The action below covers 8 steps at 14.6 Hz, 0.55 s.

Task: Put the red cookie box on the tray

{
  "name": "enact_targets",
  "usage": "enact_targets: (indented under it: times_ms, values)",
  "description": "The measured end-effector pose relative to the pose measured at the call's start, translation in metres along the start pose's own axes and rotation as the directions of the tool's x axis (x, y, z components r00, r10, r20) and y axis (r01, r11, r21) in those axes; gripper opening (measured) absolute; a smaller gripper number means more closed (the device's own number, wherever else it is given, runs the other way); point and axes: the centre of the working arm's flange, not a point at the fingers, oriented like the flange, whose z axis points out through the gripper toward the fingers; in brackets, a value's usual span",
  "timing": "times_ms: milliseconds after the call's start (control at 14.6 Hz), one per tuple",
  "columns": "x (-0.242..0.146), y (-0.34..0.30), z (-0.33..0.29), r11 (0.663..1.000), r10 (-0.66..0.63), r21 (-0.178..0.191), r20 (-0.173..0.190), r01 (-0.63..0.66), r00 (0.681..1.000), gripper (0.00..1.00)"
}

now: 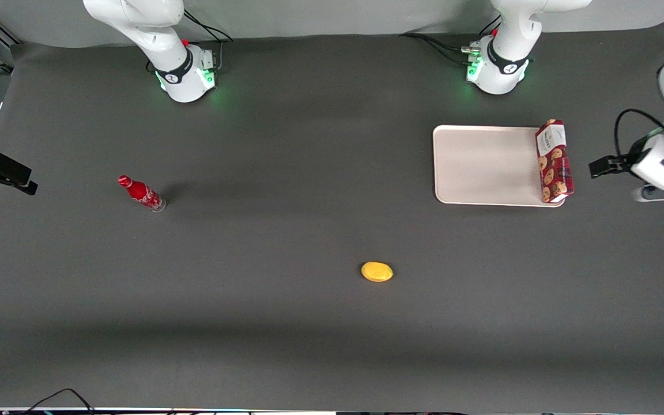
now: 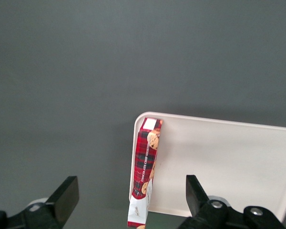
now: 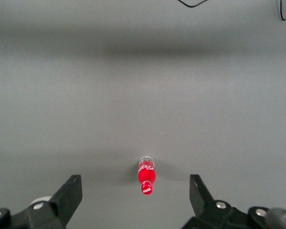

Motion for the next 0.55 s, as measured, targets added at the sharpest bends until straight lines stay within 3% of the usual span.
enact_targets:
  times_ms: [275, 343, 549]
  values:
    - [0.025, 0.035, -0.092, 0.999, 0.053, 0.013, -0.080, -0.052, 0.995, 1.00]
    - [0.034, 0.065, -0.120, 0.996, 0.082, -0.008, -0.104, -0.083, 0.991, 1.00]
    - [0.038, 0.075, -0.143, 0.995, 0.090, -0.043, -0.106, -0.095, 0.990, 1.00]
